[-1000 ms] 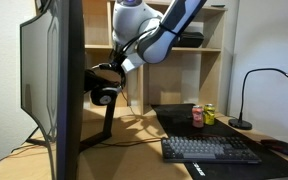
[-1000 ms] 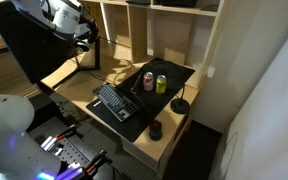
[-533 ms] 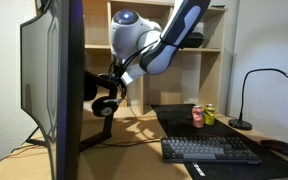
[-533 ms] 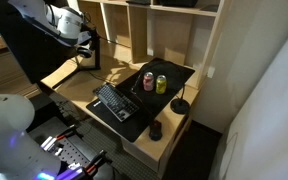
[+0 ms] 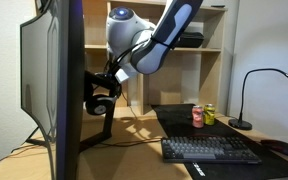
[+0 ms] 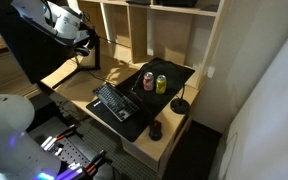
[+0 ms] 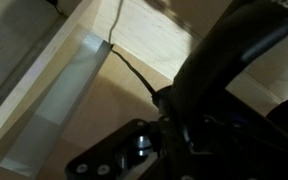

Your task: Hang the headsets on the back of the monitor

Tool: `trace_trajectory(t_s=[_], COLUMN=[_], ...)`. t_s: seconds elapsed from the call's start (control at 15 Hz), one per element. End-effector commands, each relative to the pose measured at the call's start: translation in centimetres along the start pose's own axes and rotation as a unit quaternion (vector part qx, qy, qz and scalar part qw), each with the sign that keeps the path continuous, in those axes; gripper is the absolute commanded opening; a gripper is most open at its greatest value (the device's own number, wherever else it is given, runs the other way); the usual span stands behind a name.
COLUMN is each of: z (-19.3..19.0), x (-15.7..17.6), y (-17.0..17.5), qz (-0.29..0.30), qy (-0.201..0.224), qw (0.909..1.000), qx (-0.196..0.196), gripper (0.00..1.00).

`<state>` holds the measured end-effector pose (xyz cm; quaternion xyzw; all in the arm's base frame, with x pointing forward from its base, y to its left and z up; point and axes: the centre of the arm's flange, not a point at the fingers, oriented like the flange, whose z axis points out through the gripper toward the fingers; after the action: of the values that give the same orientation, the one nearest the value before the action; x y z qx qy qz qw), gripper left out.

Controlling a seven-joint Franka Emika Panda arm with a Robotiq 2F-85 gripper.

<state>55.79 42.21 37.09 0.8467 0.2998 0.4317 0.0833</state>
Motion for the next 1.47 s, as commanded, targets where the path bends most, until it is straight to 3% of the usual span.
trace_trajectory(t_s=[0.0, 0.4, 0.47, 0.6, 0.8, 1.07, 1.27, 1.4], z=[0.9, 1.7, 1.6, 1.2, 0.9, -0.3, -1.4, -1.9], x=[3.5, 5.5, 5.8, 6.7, 8.0, 10.5, 10.8, 9.1], y=[-0.9, -1.1, -1.0, -0.2, 1.5, 5.8, 7.8, 7.4], qz=[-0.030, -0.092, -0.092, -0.093, -0.079, -0.006, 0.048, 0.063], qy=[0.020, 0.033, 0.030, 0.026, 0.010, -0.036, -0.090, -0.150], qw=[0.9993, 0.9952, 0.9953, 0.9952, 0.9965, 0.9988, 0.9948, 0.9861], qx=[0.005, -0.006, -0.009, -0.013, -0.023, -0.033, 0.000, 0.033], gripper=[0.04, 0.04, 0.41, 0.47, 0.70, 0.98, 1.00, 1.00])
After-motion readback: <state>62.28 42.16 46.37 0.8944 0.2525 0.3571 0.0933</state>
